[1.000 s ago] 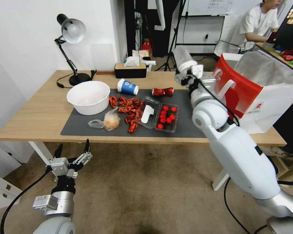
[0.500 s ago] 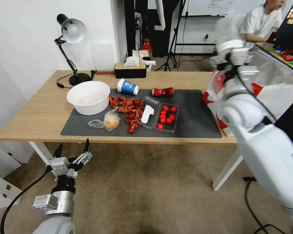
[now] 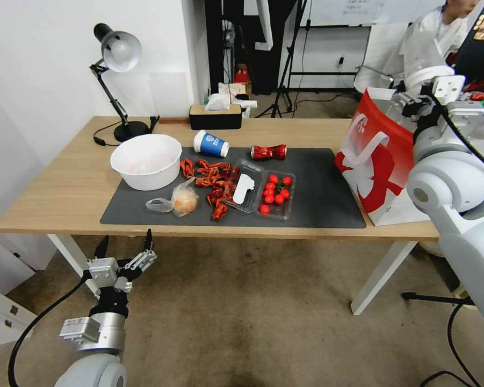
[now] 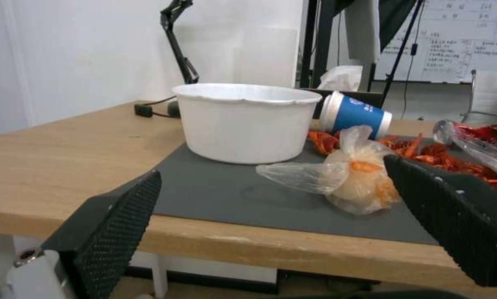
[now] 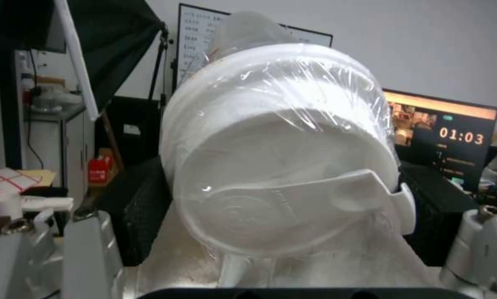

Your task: Pick up the trash from the table and place it into the takeout bag.

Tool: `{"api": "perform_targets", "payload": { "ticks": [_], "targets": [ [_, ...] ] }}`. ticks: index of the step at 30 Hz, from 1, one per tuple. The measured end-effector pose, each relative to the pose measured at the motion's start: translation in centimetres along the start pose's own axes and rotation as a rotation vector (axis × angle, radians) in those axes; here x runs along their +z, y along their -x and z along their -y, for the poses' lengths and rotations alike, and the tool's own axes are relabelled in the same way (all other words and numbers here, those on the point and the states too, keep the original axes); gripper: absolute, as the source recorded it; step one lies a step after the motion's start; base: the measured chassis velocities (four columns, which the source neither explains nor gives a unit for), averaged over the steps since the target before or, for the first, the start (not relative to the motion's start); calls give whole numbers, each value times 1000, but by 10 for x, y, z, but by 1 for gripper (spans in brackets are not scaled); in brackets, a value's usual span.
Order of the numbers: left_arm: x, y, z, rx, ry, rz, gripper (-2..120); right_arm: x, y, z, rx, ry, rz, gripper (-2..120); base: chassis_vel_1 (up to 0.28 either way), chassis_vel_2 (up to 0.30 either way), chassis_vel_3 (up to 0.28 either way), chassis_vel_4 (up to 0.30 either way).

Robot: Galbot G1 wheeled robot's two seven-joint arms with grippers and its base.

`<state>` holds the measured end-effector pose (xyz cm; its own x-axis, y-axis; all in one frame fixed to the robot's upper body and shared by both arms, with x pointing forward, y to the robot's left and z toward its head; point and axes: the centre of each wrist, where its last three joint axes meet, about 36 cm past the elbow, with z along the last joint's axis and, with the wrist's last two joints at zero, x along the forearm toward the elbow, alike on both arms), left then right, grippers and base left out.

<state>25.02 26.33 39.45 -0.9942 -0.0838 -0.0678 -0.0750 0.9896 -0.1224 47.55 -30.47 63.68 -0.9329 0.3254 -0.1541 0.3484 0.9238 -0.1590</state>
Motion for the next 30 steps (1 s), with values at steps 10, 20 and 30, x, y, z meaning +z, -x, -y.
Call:
{"api": "perform_targets", "payload": {
  "ticks": [10, 20, 30],
  "targets": [
    [-4, -2, -1, 3, -2, 4, 100, 12, 2, -4, 1, 27, -14, 100, 0, 0, 0, 0],
    [-8, -6, -1, -3, -4, 11, 100, 12, -7, -9, -31, 41, -1, 100, 0, 0, 0, 0],
    [-12, -9, 0, -5, -3, 16, 100, 9, -29, -19, -163, 135, 41, 100, 0, 0, 0, 0]
  ]
}}
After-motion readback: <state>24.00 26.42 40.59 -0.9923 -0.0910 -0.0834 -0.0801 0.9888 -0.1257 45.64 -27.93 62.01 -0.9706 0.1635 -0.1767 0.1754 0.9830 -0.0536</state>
